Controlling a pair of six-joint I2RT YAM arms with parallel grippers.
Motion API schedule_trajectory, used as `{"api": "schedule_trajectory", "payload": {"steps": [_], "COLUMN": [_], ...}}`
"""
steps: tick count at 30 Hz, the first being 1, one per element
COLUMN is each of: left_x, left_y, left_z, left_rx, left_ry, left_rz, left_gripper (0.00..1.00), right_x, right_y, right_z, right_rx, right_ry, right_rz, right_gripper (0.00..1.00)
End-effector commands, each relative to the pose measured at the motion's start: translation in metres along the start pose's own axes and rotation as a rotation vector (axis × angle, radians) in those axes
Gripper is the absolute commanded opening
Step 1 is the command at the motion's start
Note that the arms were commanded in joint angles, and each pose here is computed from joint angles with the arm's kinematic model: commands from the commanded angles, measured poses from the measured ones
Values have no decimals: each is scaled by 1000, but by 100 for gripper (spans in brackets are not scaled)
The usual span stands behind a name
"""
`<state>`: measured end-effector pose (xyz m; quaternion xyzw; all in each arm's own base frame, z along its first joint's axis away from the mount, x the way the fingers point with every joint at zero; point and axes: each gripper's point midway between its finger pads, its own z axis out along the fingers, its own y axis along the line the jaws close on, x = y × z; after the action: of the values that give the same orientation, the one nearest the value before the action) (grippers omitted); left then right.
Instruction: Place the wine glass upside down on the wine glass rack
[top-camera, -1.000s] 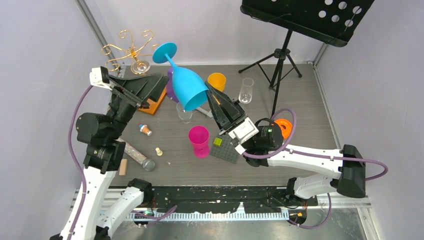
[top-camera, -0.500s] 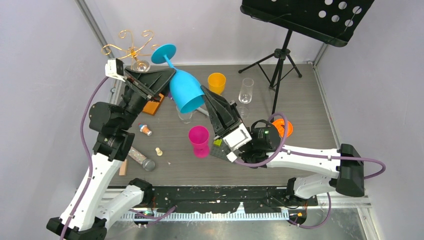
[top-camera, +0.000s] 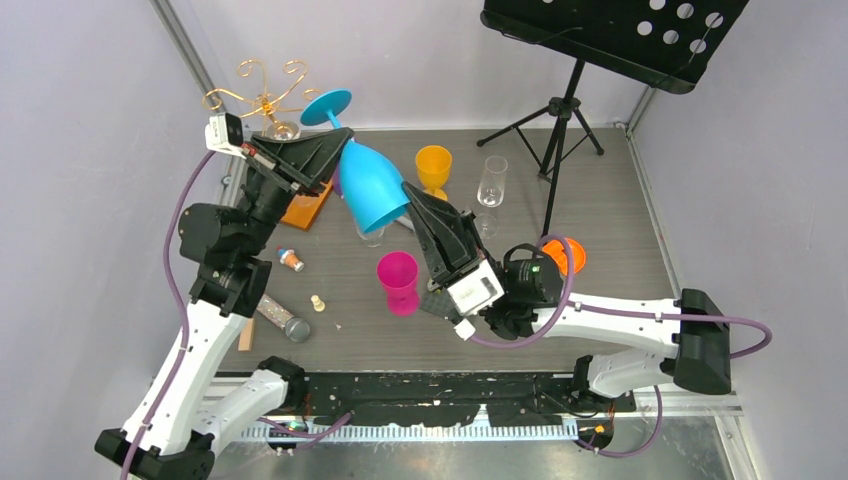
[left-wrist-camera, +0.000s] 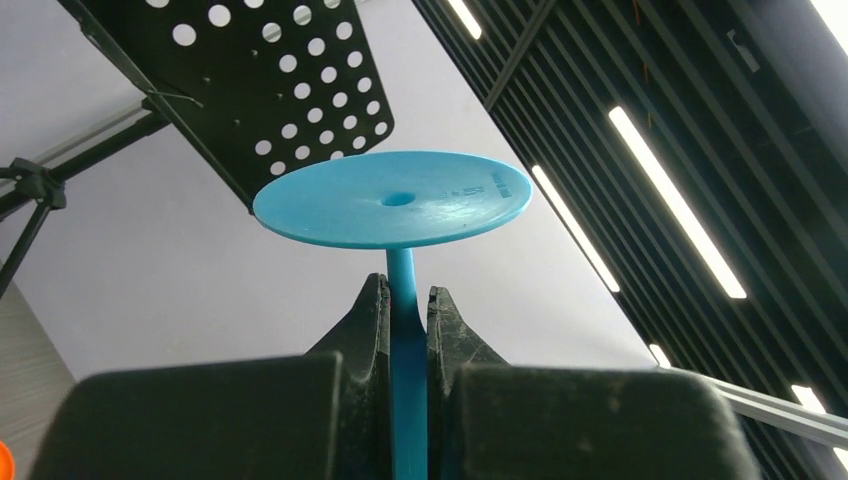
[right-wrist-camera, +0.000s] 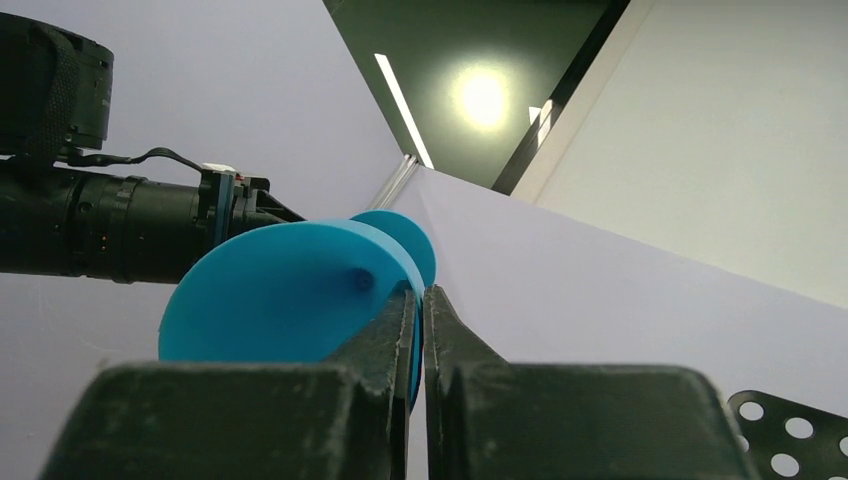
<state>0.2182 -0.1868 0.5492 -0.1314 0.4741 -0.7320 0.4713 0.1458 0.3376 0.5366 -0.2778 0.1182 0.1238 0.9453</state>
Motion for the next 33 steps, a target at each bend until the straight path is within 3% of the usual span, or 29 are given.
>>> {"api": "schedule_trajectory", "payload": {"steps": [1, 10, 14, 18, 26, 30, 33], "left_x": [14, 14, 13, 10, 0, -10, -21], "left_y": [-20, -32, -33, -31, -23, -20, -25], "left_z": [-4, -9, -11, -13, -15, -24, -43], "left_rx": [108, 184, 183, 162, 124, 93, 55], "left_ry": [70, 61, 48, 28, -3, -32, -80], "left_rz": [49, 127, 164, 197, 269, 378, 543], "left_gripper": [0, 0, 0, 0, 0, 0, 0], "right_x": [-2, 0, 1, 3, 8, 14, 23], "right_y": [9, 13, 12, 11, 13, 13, 10], "right_z": [-4, -13, -16, -19, -27, -35, -45], "right_rx": [-34, -62, -62, -69, -86, -90, -70], "right_ry": [-5, 5, 20, 34, 69, 103, 164], "right_rz": [7, -5, -6, -9, -13, -13, 12], "right_gripper": [5, 6, 14, 33, 51, 60, 62]}}
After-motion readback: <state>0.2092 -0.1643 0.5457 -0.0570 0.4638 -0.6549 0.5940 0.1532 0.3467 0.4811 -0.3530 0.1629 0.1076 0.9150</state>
